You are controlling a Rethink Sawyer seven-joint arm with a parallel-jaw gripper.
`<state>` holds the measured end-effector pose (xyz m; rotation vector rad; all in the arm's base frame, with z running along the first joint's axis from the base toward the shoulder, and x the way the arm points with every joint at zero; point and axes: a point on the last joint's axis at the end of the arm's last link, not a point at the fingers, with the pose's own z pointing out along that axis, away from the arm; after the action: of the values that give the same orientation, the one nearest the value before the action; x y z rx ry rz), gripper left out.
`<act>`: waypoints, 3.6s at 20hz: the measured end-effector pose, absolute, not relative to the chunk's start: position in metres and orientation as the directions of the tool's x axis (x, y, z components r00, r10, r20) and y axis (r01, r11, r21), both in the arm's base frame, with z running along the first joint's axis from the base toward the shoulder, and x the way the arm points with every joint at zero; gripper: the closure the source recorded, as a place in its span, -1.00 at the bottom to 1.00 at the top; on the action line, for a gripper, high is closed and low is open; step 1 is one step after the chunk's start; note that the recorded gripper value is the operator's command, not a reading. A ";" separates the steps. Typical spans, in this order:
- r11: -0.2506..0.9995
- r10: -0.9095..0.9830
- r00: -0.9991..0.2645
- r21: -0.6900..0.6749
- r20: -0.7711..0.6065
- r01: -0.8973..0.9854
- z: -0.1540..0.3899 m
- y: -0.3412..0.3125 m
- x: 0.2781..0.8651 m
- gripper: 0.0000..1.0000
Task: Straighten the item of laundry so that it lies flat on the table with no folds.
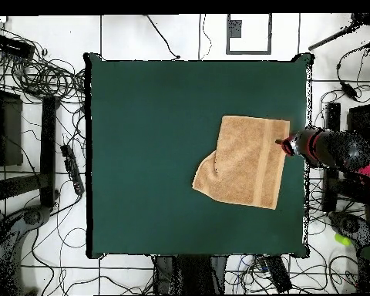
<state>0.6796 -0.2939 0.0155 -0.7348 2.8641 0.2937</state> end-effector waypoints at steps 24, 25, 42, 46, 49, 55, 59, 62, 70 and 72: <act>0.825 -0.525 -0.847 -0.295 -0.083 -0.482 0.076 -0.189 0.713 -1.00; 0.832 -0.500 -0.862 -0.320 -0.080 -0.453 0.081 -0.166 0.714 -1.00; 0.881 -0.135 -0.978 -0.472 -0.162 -0.043 0.108 -0.058 0.682 -1.00; 0.868 -0.099 -0.982 -0.497 -0.163 -0.005 0.113 -0.069 0.674 -1.00; 0.871 -0.053 -0.985 -0.490 -0.161 0.033 0.116 -0.076 0.669 -1.00; 0.897 0.058 -0.987 -0.426 -0.147 0.116 0.114 -0.069 0.656 -1.00; 0.905 0.116 -0.984 -0.393 -0.134 0.161 0.112 -0.061 0.649 -1.00; 0.911 0.157 -0.980 -0.366 -0.124 0.192 0.108 -0.049 0.643 -1.00; 0.908 0.225 -0.967 -0.335 -0.123 0.254 0.072 -0.013 0.625 -1.00; 0.905 0.238 -0.963 -0.330 -0.127 0.267 0.064 -0.004 0.620 -1.00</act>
<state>0.6197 -0.0037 0.0638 0.3962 2.9840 -0.5345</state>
